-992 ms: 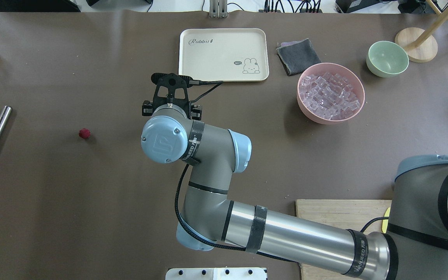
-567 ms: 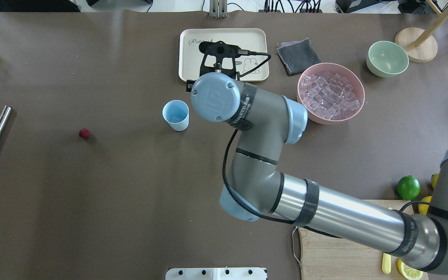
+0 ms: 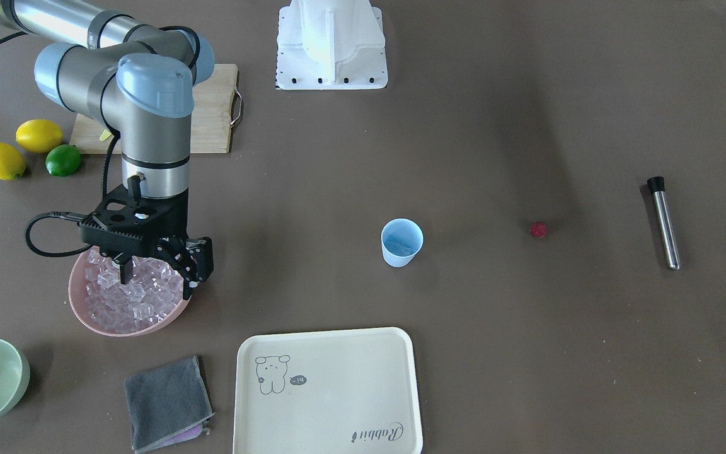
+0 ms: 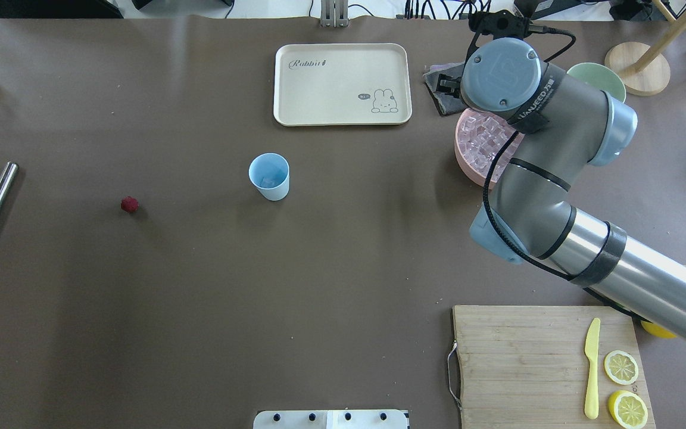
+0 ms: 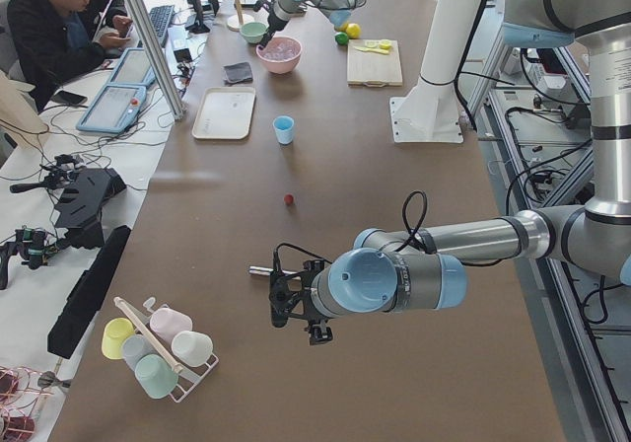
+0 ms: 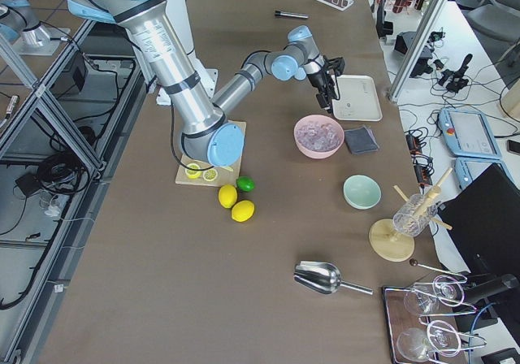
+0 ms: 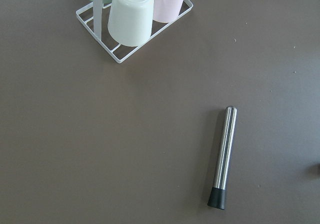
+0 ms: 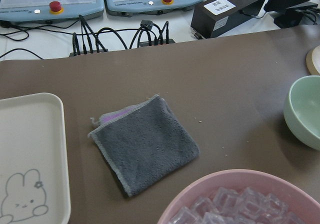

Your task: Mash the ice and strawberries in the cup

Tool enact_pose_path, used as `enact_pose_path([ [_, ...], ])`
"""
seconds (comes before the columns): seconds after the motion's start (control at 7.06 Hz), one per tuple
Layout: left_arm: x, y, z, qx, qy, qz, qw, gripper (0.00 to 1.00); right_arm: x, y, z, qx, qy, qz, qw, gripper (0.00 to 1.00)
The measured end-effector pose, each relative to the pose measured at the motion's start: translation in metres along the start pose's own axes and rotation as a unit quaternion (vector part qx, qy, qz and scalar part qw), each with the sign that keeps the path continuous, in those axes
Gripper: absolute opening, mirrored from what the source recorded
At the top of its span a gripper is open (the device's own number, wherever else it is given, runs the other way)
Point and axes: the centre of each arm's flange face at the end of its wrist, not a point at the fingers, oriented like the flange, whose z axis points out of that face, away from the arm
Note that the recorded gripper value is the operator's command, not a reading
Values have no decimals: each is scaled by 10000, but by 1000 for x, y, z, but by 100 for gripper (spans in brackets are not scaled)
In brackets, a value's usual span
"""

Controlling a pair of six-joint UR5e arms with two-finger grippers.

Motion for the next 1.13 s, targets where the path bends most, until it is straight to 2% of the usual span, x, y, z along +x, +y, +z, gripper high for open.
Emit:
enact_pose_path([
  [0.42,0,2,0,36,2,65,10000,99,53,11,38,-177,424,57,9989,96],
  [0.57,0,2,0,41,2,67,10000,99,62,16,45,-209,503,82,9985,92],
  [0.85,0,5,-1,50,2,68,10000,99,65,32,56,-294,604,66,9977,73],
  [1.13,-3,11,0,79,2,96,9999,99,57,49,64,-367,650,180,9970,66],
])
